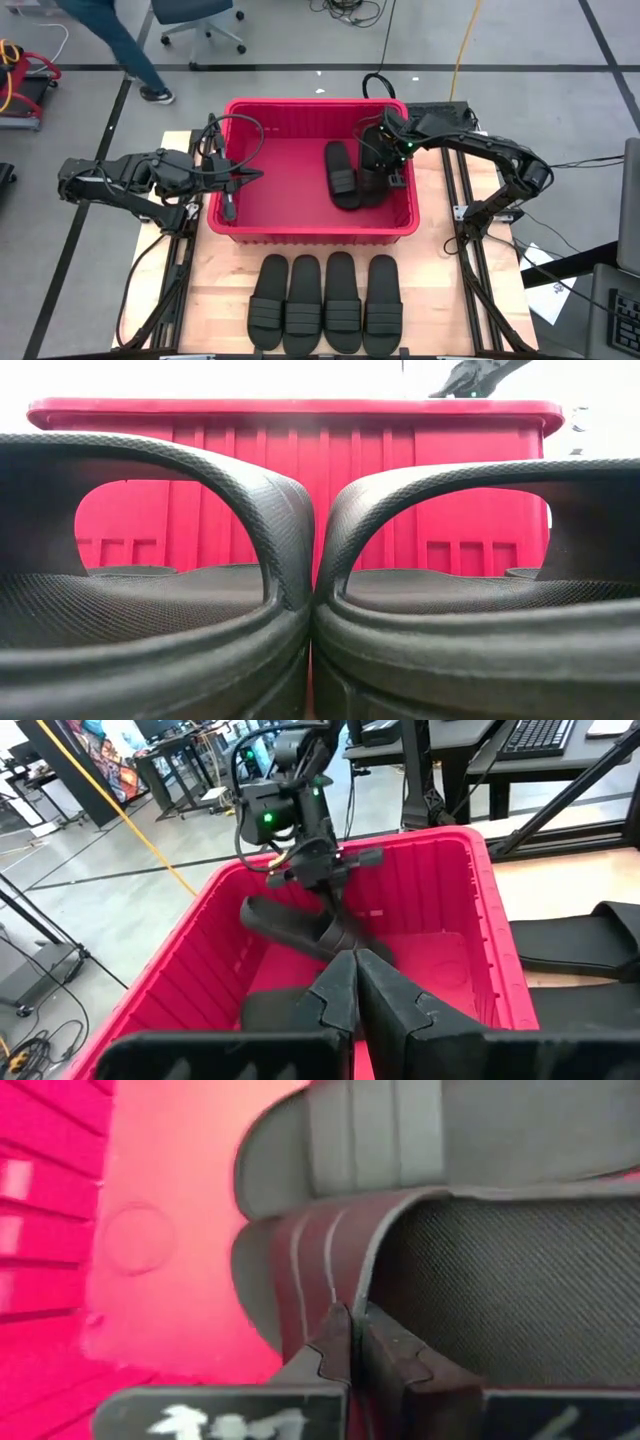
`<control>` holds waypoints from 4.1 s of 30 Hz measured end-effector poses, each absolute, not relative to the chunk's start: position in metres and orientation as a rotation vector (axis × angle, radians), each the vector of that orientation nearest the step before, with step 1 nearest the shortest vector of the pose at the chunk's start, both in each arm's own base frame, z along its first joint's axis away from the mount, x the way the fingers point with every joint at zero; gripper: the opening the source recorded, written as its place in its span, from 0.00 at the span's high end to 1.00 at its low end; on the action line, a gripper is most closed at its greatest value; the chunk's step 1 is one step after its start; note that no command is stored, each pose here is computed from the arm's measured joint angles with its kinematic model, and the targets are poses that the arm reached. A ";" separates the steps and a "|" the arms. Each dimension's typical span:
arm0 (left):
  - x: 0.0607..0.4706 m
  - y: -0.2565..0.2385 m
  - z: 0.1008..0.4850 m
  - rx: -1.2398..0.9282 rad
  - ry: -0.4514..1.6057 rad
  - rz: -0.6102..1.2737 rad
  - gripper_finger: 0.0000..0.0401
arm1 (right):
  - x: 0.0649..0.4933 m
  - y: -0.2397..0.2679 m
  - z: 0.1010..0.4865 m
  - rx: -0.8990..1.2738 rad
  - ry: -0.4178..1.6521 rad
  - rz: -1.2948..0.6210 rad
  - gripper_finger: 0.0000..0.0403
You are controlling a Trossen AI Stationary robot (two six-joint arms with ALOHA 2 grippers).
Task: Pick and place slides into bin
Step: Put the black slide into the red bin
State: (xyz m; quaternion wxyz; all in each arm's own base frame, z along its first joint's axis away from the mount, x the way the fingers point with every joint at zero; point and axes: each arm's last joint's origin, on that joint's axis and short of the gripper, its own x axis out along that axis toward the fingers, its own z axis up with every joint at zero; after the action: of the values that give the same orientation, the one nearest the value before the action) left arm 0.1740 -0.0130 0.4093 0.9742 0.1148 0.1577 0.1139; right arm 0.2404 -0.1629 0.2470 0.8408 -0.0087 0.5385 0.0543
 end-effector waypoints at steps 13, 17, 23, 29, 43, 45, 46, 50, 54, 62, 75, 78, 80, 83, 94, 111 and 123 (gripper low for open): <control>0.174 -0.013 0.409 0.233 0.321 0.229 0.95 | 0.242 -0.165 0.234 -0.071 1.093 0.100 1.00; 0.174 -0.013 0.409 0.233 0.322 0.229 0.95 | 0.243 -0.165 0.234 -0.081 1.086 0.099 0.99; 0.174 -0.013 0.409 0.233 0.322 0.229 0.95 | 0.243 -0.166 0.234 -0.095 1.082 0.101 0.98; 0.174 -0.013 0.409 0.233 0.322 0.229 0.95 | 0.244 -0.167 0.234 -0.116 1.090 0.077 0.95; 0.174 -0.013 0.409 0.233 0.324 0.228 0.95 | 0.244 -0.171 0.233 -0.193 1.162 -0.035 0.78; 0.174 -0.013 0.409 0.233 0.324 0.227 0.95 | 0.244 -0.171 0.233 -0.195 1.163 -0.037 0.74; 0.174 -0.013 0.409 0.233 0.324 0.227 0.95 | 0.244 -0.171 0.233 -0.196 1.164 -0.039 0.72; 0.174 -0.013 0.409 0.233 0.324 0.227 0.95 | 0.244 -0.171 0.234 -0.197 1.162 -0.042 0.63; 0.174 -0.013 0.409 0.228 0.324 0.228 0.95 | 0.244 -0.168 0.245 -0.247 1.131 -0.094 0.55; 0.174 -0.013 0.409 0.212 0.318 0.238 0.95 | 0.249 -0.150 0.285 -0.299 0.883 -0.203 0.49; 0.201 0.010 0.406 0.174 0.327 0.384 0.95 | 0.204 -0.089 0.368 -0.254 0.471 -0.255 0.69; 0.218 0.018 0.412 0.208 0.349 0.369 0.95 | 0.192 -0.077 0.379 -0.249 0.410 -0.245 0.81; 0.228 0.025 0.419 0.224 0.385 0.358 0.95 | 0.185 -0.071 0.384 -0.247 0.379 -0.237 0.89; 0.243 0.037 0.430 0.203 0.441 0.360 0.95 | 0.177 -0.064 0.389 -0.251 0.357 -0.222 0.98; 0.301 0.081 0.452 0.125 0.666 0.312 0.95 | 0.152 -0.043 0.395 -0.229 0.340 -0.162 1.00; 0.360 0.119 0.408 0.063 0.890 0.285 0.95 | 0.147 -0.041 0.395 -0.186 0.341 -0.163 1.00; 0.379 0.127 0.388 -0.050 0.882 0.261 0.75 | 0.154 -0.043 0.372 -0.149 0.414 -0.158 1.00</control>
State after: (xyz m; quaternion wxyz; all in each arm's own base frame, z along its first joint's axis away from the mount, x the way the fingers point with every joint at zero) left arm 0.3793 0.1270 0.3885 0.8958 -0.0241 0.4256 0.1262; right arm 0.1540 -0.0428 0.3716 0.9728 -0.0740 0.2049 -0.0785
